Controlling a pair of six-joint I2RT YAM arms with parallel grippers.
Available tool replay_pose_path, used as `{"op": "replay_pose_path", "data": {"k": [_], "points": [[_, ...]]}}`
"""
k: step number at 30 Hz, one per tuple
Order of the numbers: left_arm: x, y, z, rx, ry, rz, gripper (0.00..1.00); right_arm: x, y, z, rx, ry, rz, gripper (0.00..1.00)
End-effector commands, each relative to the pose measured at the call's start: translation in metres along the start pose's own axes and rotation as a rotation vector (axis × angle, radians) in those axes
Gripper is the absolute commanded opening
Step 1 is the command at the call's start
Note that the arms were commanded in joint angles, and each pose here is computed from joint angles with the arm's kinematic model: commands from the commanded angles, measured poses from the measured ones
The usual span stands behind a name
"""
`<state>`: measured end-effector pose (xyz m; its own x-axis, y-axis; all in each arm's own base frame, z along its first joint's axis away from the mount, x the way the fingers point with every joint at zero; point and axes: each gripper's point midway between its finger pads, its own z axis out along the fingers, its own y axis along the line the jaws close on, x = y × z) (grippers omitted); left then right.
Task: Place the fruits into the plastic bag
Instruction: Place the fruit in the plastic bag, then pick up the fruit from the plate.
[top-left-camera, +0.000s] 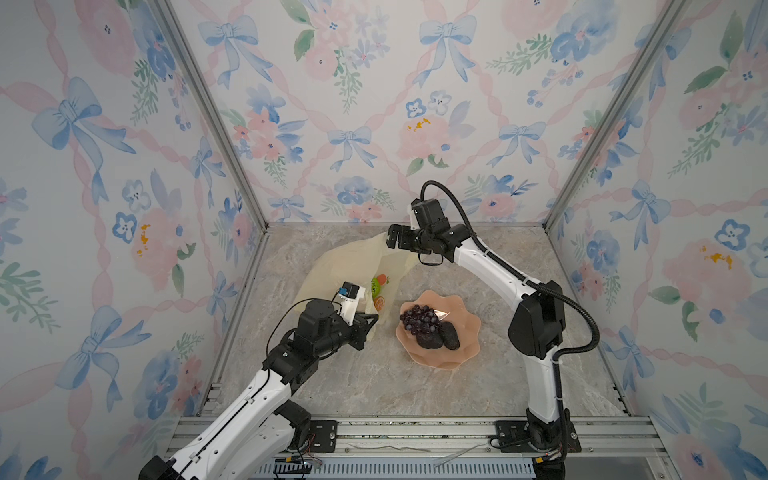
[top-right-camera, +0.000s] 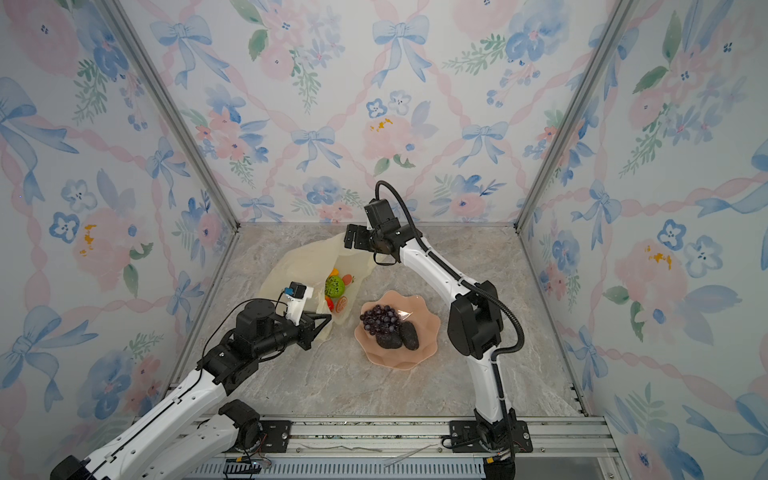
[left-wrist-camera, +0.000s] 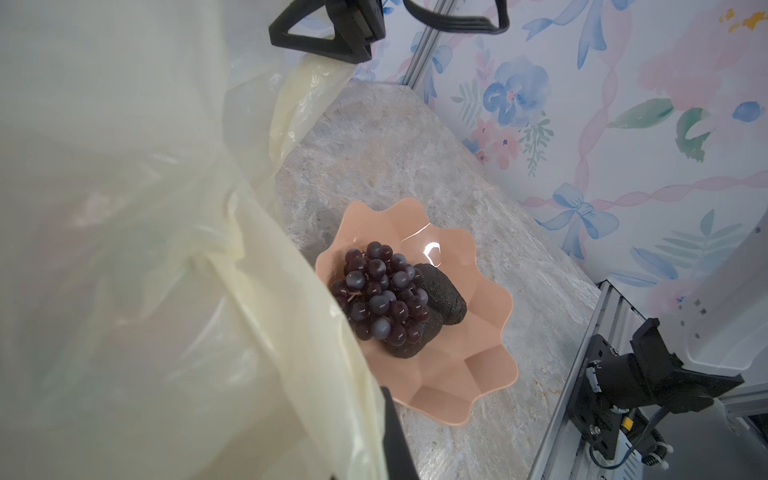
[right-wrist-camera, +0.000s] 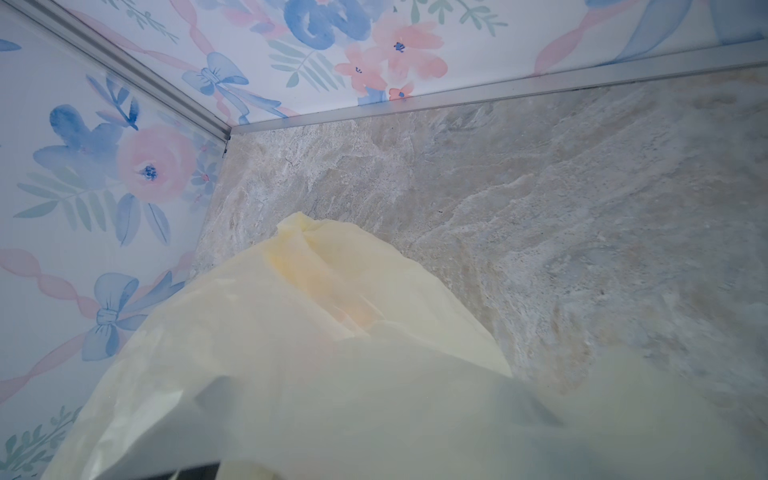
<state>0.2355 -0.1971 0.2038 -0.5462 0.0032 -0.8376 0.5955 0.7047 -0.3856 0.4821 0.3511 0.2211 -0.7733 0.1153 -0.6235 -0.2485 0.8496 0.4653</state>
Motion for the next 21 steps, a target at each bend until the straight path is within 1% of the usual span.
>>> {"op": "replay_pose_path", "data": {"k": [1,6,7,16,21], "points": [[0.001,0.001,0.001,-0.005,0.005,0.006,0.0,0.0,0.007,-0.026,-0.043,0.01,0.004,1.0],[0.001,0.001,0.0,-0.005,0.003,0.007,0.0,0.015,0.021,-0.041,-0.167,0.069,0.057,0.98],[0.0,0.0,0.0,-0.004,0.0,0.008,0.0,0.018,0.026,-0.044,-0.197,0.085,0.088,0.99],[0.0,0.001,-0.002,-0.01,-0.006,0.008,0.0,0.064,0.076,-0.062,-0.455,0.27,0.165,0.97],[-0.001,0.002,-0.002,-0.015,-0.009,0.009,0.0,0.085,0.094,-0.079,-0.549,0.343,0.168,0.96]]}}
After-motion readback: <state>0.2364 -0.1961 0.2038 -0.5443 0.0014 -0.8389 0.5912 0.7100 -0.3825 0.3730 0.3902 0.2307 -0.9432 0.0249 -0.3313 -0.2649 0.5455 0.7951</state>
